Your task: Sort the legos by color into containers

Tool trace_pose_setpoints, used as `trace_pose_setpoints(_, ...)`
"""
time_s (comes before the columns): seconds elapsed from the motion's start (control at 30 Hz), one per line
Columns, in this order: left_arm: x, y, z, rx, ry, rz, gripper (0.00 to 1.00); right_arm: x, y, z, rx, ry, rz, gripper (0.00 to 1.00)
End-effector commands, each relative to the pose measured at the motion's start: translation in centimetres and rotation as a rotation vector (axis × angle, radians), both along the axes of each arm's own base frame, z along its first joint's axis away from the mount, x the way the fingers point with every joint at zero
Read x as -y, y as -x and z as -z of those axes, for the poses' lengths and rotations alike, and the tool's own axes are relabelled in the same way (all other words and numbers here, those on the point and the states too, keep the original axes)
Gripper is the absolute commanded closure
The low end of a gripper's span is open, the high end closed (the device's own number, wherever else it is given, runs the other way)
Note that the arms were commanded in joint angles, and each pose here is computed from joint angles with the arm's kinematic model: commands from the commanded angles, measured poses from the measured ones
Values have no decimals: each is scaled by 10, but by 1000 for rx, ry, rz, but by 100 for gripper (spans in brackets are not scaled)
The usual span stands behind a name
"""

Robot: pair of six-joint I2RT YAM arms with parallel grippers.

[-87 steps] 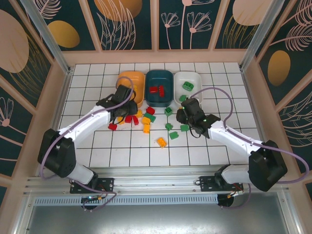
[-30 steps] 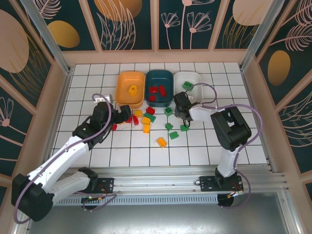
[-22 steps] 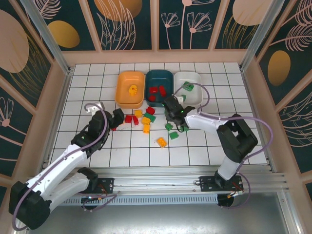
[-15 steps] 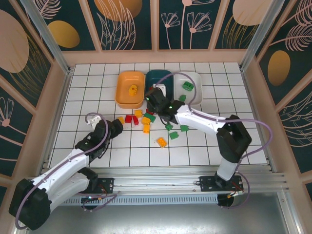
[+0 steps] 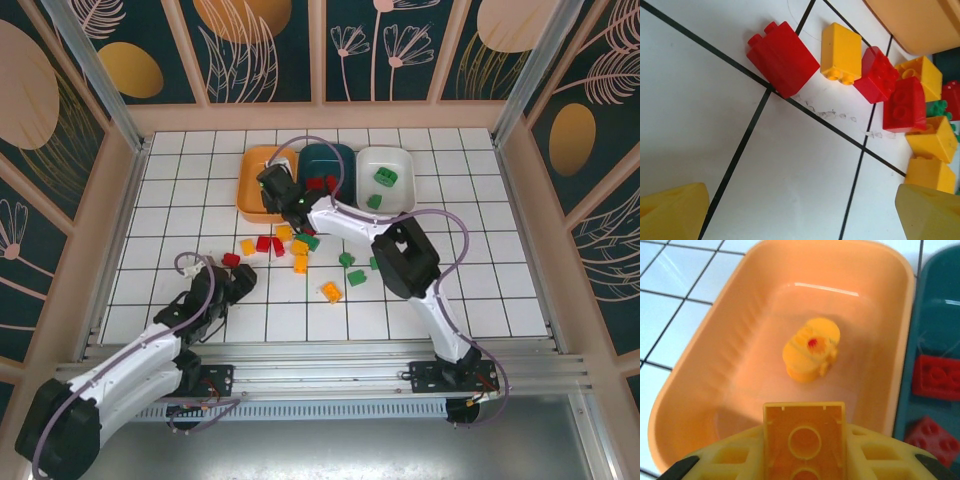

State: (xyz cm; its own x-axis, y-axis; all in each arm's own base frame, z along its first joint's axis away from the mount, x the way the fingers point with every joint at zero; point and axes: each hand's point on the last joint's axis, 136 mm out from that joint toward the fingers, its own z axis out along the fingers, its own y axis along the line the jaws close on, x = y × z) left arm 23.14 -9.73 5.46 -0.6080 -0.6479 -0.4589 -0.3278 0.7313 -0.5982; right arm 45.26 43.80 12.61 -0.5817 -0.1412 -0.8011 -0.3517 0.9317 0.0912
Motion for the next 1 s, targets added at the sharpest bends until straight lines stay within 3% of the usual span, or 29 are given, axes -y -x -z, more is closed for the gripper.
trace_pose_setpoints(0.0, -2, -2, -15, 50, 23, -9, 5, 7, -22, 4, 2, 44, -3, 67)
trace_pose_setpoints(0.1, -1, -4, -25, 81, 7, 10, 4, 3, -32, 3, -3, 46, -3, 48)
trace_pose_setpoints(0.2, 1, -8, -32, 91, -13, 30, 2, -2, -37, -10, 17, 41, -7, 37)
trace_pose_setpoints(0.4, 10, -19, -40, 85, -41, 70, 1, 10, -31, -58, 77, 27, 48, 35)
trace_pose_setpoints(0.6, 33, -29, -40, 66, -57, 191, 6, 58, 34, -66, 69, 4, 71, 41)
trace_pose_setpoints(0.8, 39, -39, -39, 45, -96, 218, 5, 129, 117, -13, -3, 104, 148, 44)
trace_pose_setpoints(0.97, 46, -53, -48, 56, -100, 218, 4, 147, 180, 25, -85, 173, 67, 40)
